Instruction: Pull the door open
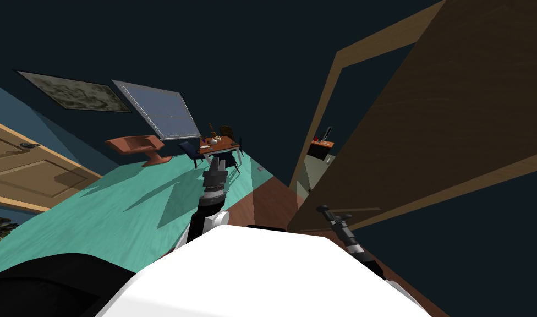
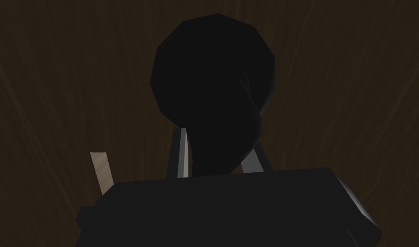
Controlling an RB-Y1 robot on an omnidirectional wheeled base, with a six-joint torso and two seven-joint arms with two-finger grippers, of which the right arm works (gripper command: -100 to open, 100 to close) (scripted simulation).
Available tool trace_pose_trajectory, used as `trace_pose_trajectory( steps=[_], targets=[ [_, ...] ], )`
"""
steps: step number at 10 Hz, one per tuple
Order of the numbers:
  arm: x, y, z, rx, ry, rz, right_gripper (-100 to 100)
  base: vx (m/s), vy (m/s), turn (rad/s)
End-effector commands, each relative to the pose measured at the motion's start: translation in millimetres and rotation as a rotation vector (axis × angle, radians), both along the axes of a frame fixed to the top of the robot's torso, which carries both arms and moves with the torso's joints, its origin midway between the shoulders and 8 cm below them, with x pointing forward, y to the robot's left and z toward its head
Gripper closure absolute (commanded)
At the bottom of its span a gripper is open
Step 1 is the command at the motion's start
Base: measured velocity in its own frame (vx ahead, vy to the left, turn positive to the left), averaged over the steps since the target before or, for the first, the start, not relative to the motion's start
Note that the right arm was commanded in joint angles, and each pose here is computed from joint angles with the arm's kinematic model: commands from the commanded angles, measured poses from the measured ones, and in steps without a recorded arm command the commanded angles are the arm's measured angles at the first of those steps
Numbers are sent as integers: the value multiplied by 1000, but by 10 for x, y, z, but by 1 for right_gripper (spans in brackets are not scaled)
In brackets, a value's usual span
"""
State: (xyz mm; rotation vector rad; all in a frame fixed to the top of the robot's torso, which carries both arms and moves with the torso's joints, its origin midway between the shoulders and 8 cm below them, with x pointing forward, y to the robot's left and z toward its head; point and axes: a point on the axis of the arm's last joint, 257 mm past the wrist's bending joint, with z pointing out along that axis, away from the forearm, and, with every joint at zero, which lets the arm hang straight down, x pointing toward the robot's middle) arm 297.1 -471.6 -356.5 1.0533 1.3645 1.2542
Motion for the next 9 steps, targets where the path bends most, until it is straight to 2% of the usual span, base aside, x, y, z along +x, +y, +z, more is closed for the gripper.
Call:
trace_pose_trajectory(
  steps=[1, 4, 9],
  targets=[
    [0, 0, 0, 0, 0, 0, 100, -84, -26, 23],
    [-43, -11, -5, 0, 1, 3, 100, -149, -60, 140],
    [-114, -43, 7, -3, -1, 8, 100, -204, -88, 179]
  ],
)
